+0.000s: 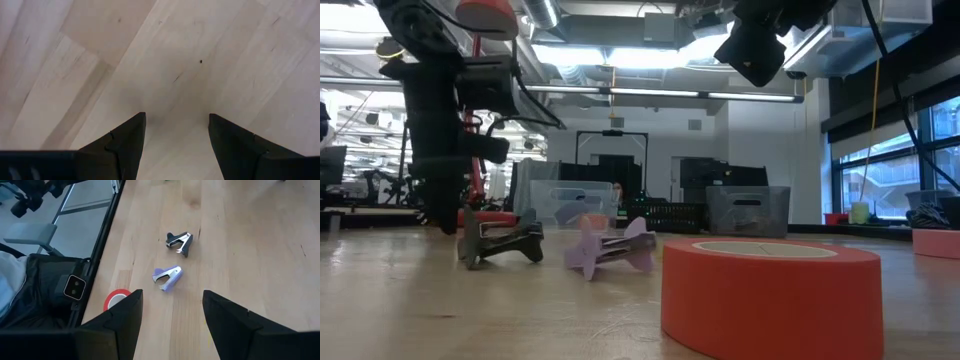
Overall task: Pick and place Stapler, Stapler remover, tape
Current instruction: Put the yellow stapler into the left black bin
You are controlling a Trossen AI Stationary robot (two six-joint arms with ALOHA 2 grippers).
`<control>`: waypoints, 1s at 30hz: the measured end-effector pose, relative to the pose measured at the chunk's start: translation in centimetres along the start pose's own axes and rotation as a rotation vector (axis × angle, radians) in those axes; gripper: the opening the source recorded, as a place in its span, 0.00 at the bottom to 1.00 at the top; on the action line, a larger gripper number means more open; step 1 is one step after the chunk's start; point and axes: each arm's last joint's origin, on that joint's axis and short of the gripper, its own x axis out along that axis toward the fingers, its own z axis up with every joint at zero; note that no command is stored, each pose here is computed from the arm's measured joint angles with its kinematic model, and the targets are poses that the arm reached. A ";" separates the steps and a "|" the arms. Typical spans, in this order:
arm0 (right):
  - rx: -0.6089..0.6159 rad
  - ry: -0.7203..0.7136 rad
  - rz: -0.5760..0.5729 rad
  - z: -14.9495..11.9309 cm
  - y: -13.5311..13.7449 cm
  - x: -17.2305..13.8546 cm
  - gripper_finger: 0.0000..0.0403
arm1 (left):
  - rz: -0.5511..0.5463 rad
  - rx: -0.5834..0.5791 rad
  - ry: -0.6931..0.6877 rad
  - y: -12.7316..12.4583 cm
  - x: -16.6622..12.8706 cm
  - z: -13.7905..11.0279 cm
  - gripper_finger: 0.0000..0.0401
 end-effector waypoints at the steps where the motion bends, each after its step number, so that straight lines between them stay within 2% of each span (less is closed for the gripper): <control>1: -0.008 0.000 0.000 0.0 0.0 0.0 0.52 | -0.001 -0.003 -0.001 0.1 0.0 0.0 0.52; 7: -0.004 0.004 -0.028 -0.1 -0.1 0.0 0.52 | 0.005 -0.001 -0.004 0.1 0.0 0.0 0.52; 16: 0.123 0.108 -0.058 -1.3 0.0 0.6 0.52 | -0.030 -0.001 0.008 -0.1 0.0 0.0 0.52; 24: 0.178 0.223 -0.076 -3.7 0.4 5.5 0.52 | -0.025 -0.005 -0.035 -0.2 0.0 0.3 0.52; 30: 0.191 0.264 -0.154 -5.4 -0.7 9.1 0.52 | -0.017 -0.010 -0.068 -0.2 0.0 0.6 0.52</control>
